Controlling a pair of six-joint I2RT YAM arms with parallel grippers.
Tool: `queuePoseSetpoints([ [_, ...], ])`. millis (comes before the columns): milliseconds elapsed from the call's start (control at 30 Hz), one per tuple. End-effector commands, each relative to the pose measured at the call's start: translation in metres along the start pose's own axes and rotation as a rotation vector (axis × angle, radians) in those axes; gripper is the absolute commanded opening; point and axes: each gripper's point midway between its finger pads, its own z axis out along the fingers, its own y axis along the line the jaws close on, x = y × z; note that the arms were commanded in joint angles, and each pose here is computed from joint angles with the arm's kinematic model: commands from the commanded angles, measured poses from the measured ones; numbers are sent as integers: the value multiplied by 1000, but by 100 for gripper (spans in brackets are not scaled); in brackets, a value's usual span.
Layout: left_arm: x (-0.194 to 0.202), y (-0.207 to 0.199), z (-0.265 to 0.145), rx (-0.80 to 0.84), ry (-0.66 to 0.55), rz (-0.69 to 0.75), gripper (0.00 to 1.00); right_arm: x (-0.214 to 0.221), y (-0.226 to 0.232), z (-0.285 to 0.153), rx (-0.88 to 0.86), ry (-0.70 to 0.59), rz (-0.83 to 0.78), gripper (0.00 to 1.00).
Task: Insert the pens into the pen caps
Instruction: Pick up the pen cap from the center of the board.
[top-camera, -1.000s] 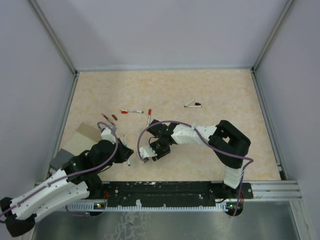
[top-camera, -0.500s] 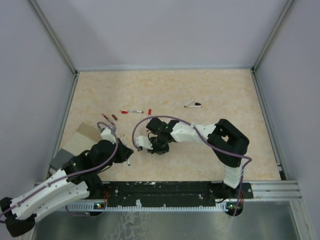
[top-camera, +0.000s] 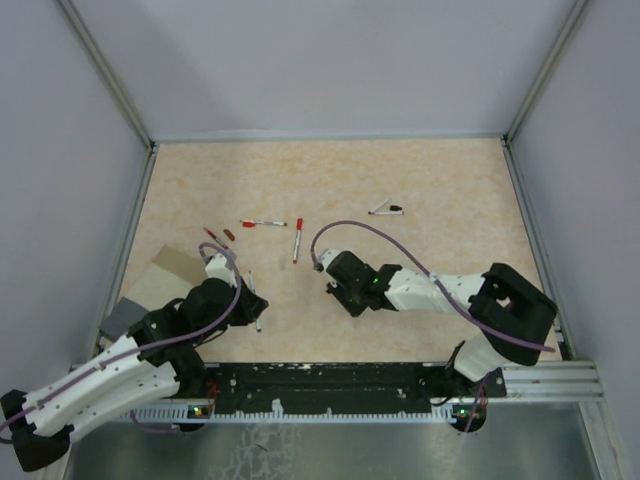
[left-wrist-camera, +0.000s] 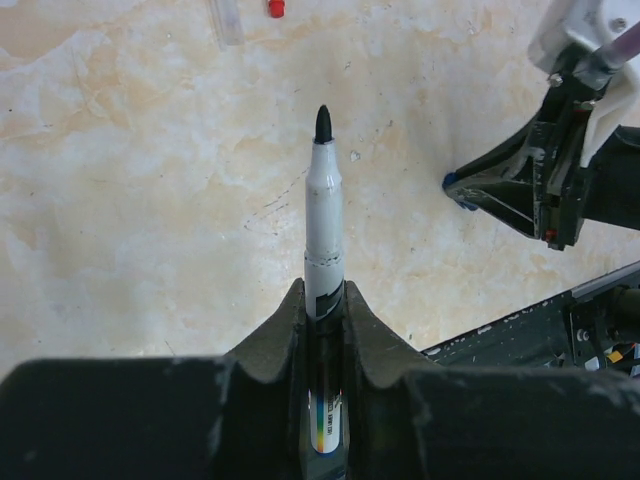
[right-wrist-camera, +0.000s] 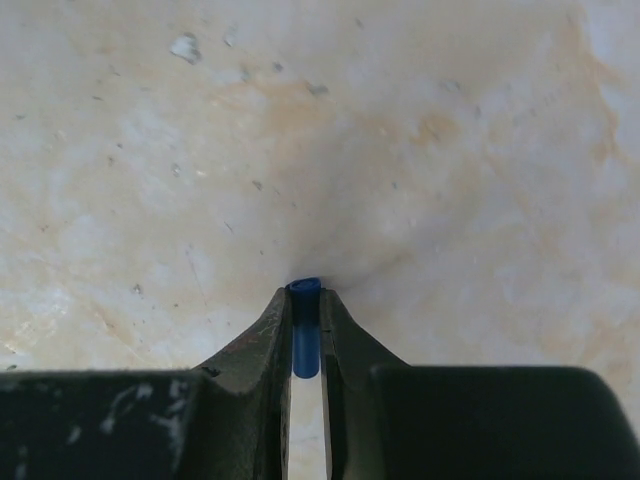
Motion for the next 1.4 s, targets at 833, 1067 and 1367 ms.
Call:
queuePoseSetpoints([
  [833,-11,-26,5,68,-4,-13,4,55,-8,-4,182,169,442,18],
  [1067,-12,-27,5,66,-7,-13,5,66,-7,-4,192,234,428,0],
  [1367,-8,-31,9,86,11,7,6,31,-11,-18,153,47,467,0],
])
